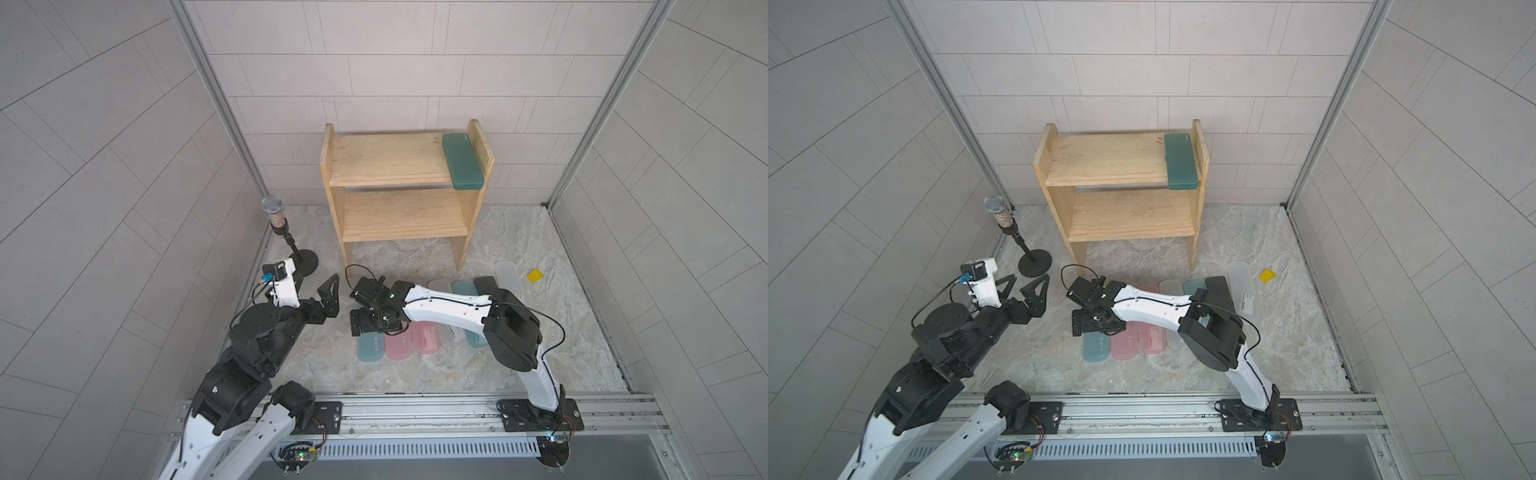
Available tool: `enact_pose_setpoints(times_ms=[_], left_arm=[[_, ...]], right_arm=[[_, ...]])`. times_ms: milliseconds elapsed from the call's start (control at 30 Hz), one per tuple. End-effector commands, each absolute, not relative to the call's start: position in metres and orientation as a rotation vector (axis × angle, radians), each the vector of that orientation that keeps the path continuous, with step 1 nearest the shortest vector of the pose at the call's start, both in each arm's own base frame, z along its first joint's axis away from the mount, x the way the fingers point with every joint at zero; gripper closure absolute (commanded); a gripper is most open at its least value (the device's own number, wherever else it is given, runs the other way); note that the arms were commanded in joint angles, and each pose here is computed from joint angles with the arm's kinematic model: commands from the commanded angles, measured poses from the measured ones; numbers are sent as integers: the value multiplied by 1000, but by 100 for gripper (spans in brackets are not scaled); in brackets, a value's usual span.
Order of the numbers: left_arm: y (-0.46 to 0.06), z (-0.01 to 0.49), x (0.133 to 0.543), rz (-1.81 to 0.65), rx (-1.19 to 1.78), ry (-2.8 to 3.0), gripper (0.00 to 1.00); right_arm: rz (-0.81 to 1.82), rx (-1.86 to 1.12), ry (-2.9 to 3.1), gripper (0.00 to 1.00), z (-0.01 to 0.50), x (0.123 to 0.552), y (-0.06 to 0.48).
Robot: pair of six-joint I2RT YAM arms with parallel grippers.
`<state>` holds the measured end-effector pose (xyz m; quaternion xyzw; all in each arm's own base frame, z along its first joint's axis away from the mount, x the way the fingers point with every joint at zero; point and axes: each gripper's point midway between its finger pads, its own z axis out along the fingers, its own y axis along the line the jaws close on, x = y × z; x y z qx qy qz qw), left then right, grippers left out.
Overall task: Remove the pencil cases from the shelf
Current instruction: Place the pencil case at the center of the board, then pick up the pencil case from the shelf.
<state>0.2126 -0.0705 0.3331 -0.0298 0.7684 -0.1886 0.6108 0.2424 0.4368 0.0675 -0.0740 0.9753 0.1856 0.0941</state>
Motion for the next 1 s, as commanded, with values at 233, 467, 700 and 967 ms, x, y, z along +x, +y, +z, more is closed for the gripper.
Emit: enact_pose_setpoints(times_ms=[233,467,700,967], left_arm=[[-94,353,230,-601,-109,1733,0],[-187,399,276,-1312,-210,1620,0],[-241,484,295,-1551,-208,1448,0],[-343,506,313,-1749,-109,1542,0]], right_arm=[[487,-214,2724,0,129,260,394],[216,71,2496,0,194,290,217],[126,341,2486,0,235,271,95],[225,474,2497,0,241,272,57]])
